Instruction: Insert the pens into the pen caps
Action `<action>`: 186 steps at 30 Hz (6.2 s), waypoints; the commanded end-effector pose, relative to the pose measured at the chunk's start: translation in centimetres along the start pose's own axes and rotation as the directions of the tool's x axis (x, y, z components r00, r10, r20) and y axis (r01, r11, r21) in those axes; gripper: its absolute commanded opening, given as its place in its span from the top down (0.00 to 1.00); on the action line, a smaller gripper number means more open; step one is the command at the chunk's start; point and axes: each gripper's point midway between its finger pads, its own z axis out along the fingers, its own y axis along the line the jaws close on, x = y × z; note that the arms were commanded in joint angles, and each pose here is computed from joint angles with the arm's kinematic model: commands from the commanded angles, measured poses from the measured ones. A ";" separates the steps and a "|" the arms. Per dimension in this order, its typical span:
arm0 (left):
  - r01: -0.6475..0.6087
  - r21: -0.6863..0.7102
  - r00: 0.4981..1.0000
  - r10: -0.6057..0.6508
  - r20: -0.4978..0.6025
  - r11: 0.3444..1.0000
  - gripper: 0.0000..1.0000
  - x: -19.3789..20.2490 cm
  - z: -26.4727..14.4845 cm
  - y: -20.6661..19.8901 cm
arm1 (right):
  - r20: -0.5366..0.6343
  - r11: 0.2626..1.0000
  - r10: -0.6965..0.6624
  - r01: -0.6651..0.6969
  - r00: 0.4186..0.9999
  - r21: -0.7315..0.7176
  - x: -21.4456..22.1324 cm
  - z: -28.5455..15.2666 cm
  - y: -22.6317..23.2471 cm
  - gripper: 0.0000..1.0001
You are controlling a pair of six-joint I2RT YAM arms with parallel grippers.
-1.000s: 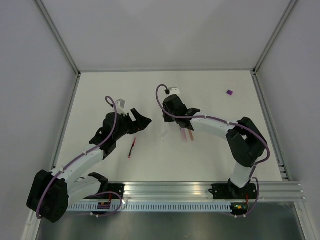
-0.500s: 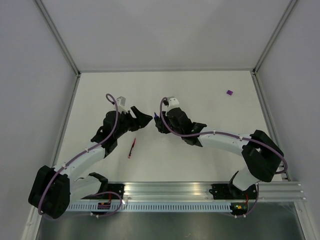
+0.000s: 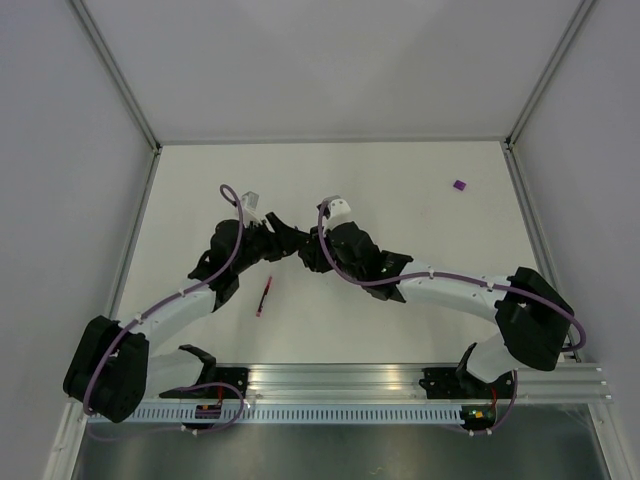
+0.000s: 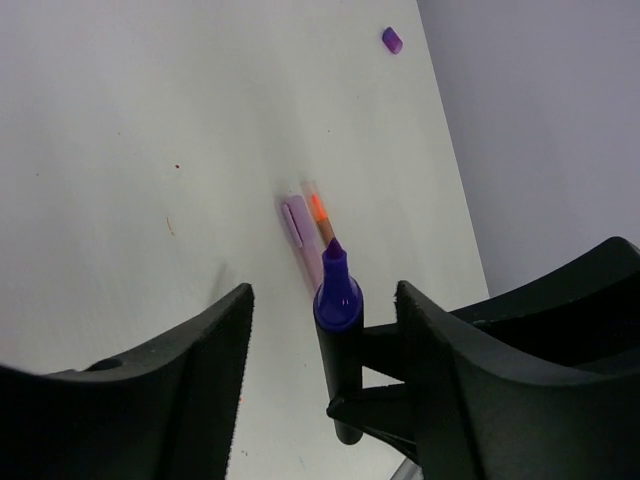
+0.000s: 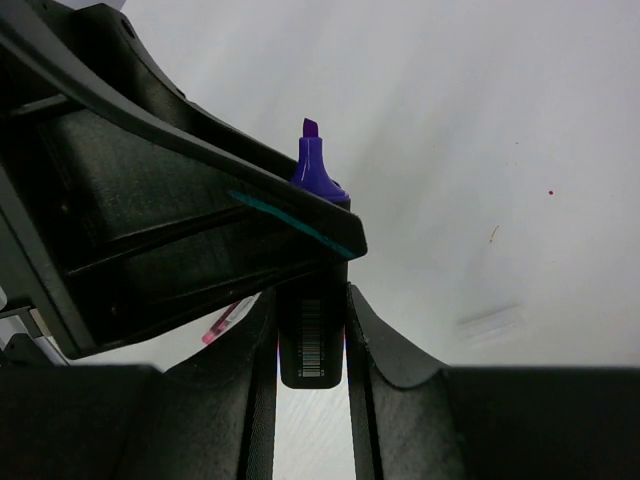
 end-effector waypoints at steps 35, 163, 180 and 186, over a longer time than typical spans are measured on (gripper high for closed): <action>-0.180 0.746 0.974 0.222 0.045 0.641 0.98 0.4 -10.9 -15.1 | 0.203 0.771 0.016 0.117 0.979 -0.625 -2.1 -11.9 9.4 0.55; -0.124 0.510 0.989 0.146 -0.004 0.851 0.98 1.4 -6.2 -9.9 | 0.090 0.874 0.182 -0.203 0.979 0.442 -16.0 -1.8 -54.5 0.12; -0.106 0.508 0.990 0.138 -0.025 0.855 0.98 1.5 -5.6 -9.7 | 0.009 0.872 0.401 -0.385 0.916 0.302 -8.1 -0.2 -55.2 0.16; -0.097 0.520 0.991 0.133 -0.032 0.848 0.98 1.6 -5.9 -10.0 | -0.051 0.868 0.386 -0.344 0.921 0.357 -5.9 -2.2 -53.4 0.18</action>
